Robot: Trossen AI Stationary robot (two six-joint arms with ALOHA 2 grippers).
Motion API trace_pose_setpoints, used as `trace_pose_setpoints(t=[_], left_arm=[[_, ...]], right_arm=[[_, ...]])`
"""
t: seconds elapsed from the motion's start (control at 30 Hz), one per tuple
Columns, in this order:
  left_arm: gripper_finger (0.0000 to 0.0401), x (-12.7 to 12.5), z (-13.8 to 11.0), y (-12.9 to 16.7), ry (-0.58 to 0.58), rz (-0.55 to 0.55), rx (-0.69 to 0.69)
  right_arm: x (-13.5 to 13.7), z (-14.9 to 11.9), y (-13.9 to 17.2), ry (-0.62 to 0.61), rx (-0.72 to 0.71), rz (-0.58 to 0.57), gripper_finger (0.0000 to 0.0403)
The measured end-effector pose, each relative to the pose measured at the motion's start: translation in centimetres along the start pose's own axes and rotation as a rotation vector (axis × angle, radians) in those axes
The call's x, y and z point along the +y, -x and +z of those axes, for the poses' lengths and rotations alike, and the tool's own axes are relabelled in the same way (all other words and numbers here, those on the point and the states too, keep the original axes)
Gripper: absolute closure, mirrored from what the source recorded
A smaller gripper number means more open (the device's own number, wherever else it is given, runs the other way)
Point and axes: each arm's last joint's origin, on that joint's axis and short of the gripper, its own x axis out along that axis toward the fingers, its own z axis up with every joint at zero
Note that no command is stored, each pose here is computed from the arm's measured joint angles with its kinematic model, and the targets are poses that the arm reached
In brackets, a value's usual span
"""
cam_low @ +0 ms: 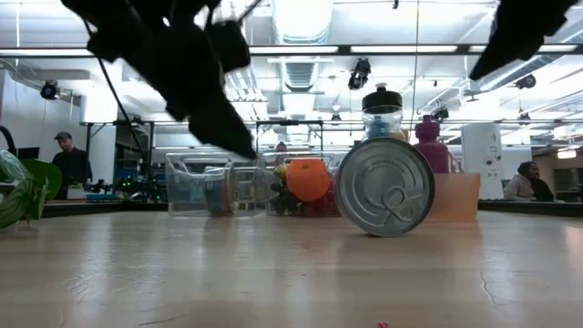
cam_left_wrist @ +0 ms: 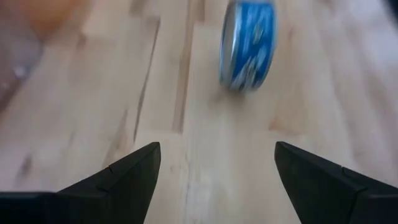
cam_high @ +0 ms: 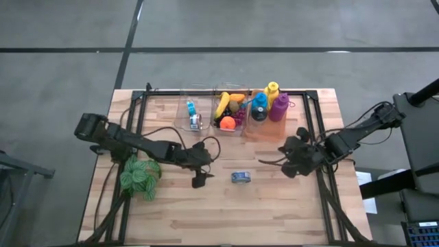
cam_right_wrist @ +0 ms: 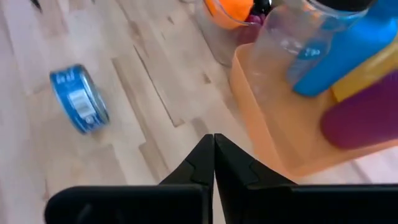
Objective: Pick & Place Food Item
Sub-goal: Put the blue tuna can into the left transparent bin
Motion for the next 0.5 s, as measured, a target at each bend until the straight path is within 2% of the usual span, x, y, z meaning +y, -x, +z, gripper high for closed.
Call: trace_pose_setpoints(t=[0.07,0.33,0.5], left_arm=[[0.0079,-0.1,0.7,1.1,0.003,-0.005,-0.044],[0.0079,-0.1,2.8,5.2,0.020,0.025,-0.214],[0.0079,-0.1,3.2,6.2,0.024,0.028,-0.254]], right_arm=[[-0.3,-0.8,0.1,0.043,-0.029,0.007,0.0395],[-1.7,-2.8,0.4,0.065,-0.195,0.094,0.0395],[-3.4,-3.6,0.9,0.042,-0.283,0.159,0.0395]])
